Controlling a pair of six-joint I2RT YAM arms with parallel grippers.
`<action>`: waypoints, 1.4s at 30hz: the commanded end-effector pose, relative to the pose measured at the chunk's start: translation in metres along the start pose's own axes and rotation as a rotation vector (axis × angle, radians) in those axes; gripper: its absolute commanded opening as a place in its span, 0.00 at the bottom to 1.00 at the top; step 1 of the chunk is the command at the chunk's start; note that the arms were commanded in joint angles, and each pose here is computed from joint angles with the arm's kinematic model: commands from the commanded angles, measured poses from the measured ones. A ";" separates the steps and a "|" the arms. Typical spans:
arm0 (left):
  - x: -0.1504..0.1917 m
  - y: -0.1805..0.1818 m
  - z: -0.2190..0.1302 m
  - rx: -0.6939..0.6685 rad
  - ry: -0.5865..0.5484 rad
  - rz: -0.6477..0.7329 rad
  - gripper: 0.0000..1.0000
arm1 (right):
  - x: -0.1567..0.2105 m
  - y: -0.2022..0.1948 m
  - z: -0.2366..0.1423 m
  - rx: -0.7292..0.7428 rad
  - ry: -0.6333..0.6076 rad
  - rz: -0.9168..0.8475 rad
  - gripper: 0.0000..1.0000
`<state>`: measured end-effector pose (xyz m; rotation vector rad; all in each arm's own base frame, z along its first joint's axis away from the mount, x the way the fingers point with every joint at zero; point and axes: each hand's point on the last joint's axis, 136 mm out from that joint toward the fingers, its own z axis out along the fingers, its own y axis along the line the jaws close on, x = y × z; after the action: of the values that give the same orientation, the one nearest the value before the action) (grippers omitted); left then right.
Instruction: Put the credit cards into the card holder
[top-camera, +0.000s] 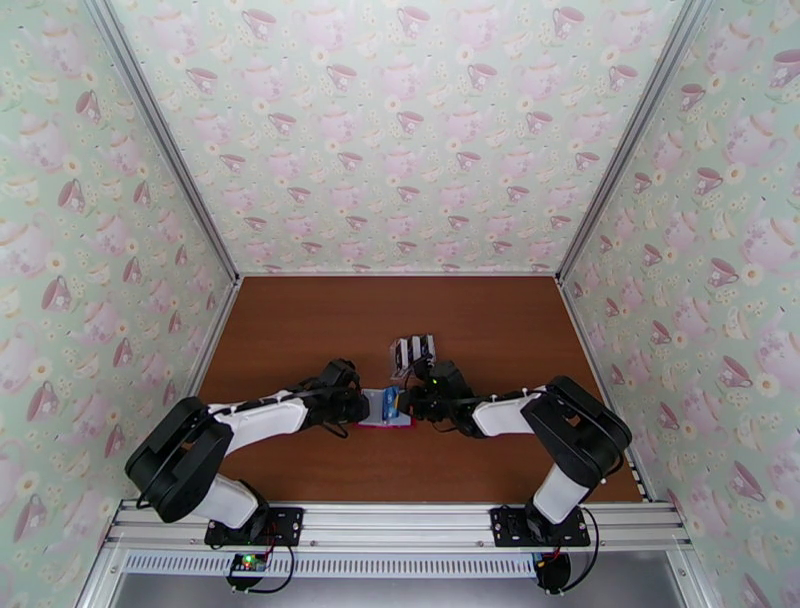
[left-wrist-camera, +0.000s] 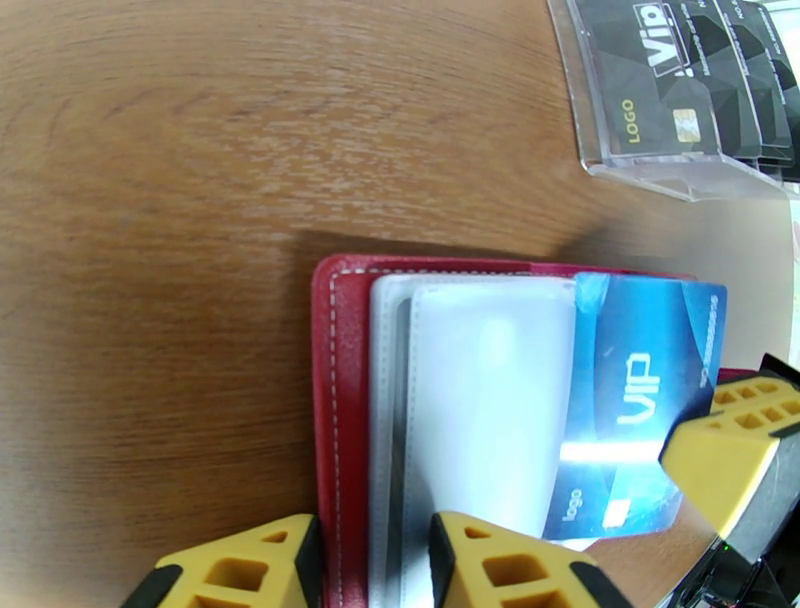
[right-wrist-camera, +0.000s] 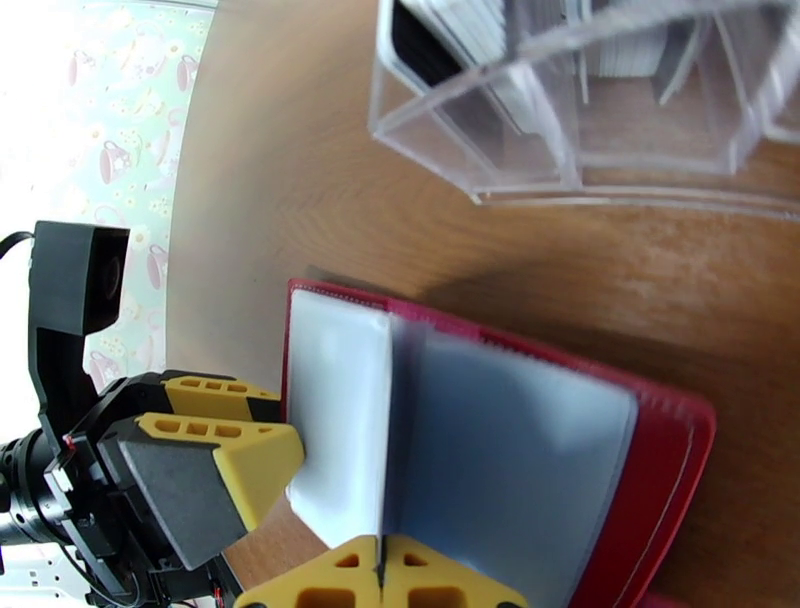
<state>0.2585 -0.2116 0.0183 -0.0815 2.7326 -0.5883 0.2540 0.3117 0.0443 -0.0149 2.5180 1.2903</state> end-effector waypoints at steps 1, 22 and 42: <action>0.036 0.019 0.012 -0.056 0.106 -0.016 0.36 | 0.003 0.001 -0.004 0.007 -0.017 0.008 0.00; 0.048 0.018 0.013 -0.065 0.118 -0.010 0.34 | 0.009 -0.010 0.008 -0.015 -0.035 0.054 0.00; 0.051 0.016 0.016 -0.071 0.120 -0.009 0.34 | 0.018 -0.040 0.003 0.276 0.056 0.038 0.21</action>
<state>0.2580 -0.2197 0.0183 -0.1078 2.6839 -0.5785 0.2549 0.3154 0.0274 0.0534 2.6017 1.1700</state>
